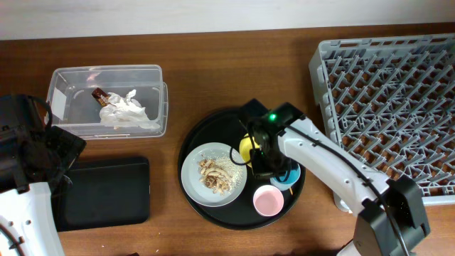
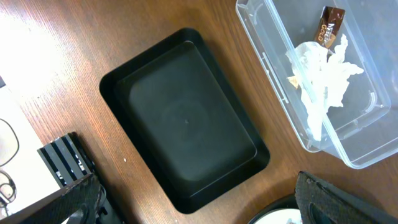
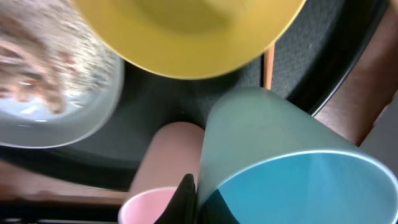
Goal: Sort waste into correct bins and load items into the dishwasher rack
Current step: 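Lift the blue cup and carry it right to the dish rack, then lower the blue cup upside down into the rack's upper right area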
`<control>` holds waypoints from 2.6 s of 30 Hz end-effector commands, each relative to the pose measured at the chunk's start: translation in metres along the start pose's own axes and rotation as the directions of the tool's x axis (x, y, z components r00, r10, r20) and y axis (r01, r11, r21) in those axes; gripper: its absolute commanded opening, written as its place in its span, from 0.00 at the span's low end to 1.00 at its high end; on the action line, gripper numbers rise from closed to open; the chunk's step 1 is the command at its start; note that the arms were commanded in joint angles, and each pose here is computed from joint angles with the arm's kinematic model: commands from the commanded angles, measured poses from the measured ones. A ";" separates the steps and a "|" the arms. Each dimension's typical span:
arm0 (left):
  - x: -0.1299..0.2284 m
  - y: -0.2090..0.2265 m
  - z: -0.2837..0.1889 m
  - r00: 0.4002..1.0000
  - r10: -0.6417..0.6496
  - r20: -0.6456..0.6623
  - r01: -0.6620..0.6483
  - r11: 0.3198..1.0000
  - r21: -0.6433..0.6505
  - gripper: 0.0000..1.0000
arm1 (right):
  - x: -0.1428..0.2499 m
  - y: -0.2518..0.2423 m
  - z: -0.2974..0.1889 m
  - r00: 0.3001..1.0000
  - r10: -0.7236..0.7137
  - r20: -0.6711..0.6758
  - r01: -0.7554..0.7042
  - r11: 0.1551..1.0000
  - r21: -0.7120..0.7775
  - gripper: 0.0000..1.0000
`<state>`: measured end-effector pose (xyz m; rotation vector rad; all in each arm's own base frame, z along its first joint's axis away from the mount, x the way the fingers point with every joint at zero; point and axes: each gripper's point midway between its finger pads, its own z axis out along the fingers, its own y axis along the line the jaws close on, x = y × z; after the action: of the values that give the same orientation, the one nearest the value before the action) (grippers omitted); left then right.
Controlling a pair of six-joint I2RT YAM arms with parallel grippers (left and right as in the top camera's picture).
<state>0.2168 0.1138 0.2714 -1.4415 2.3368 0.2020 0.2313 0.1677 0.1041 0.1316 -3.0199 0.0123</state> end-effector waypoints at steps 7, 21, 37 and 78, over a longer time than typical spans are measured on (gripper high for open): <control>0.000 0.003 -0.003 1.000 -0.016 0.008 0.016 1.000 0.005 0.99 | -0.024 -0.014 -0.121 0.974 -0.047 0.224 0.059 0.997 -0.047 0.04; 0.000 0.003 -0.003 1.000 -0.016 0.007 0.016 1.000 0.005 0.99 | -0.077 -0.210 -0.229 0.802 0.228 0.553 -0.106 0.964 -0.245 0.04; 0.000 0.003 -0.003 1.000 -0.016 0.007 0.016 1.000 0.005 0.99 | -0.154 -0.357 -0.207 0.594 0.440 0.673 -0.159 0.885 -0.438 0.09; 0.000 0.003 -0.003 1.000 -0.016 0.007 0.016 1.000 0.004 0.99 | -0.288 -0.410 -0.183 0.421 0.353 0.835 -0.372 0.907 -0.196 0.92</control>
<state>0.2169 0.1138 0.2714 -1.4415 2.3369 0.2015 0.5657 -0.2007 0.2179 -0.5895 -3.9094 -0.5376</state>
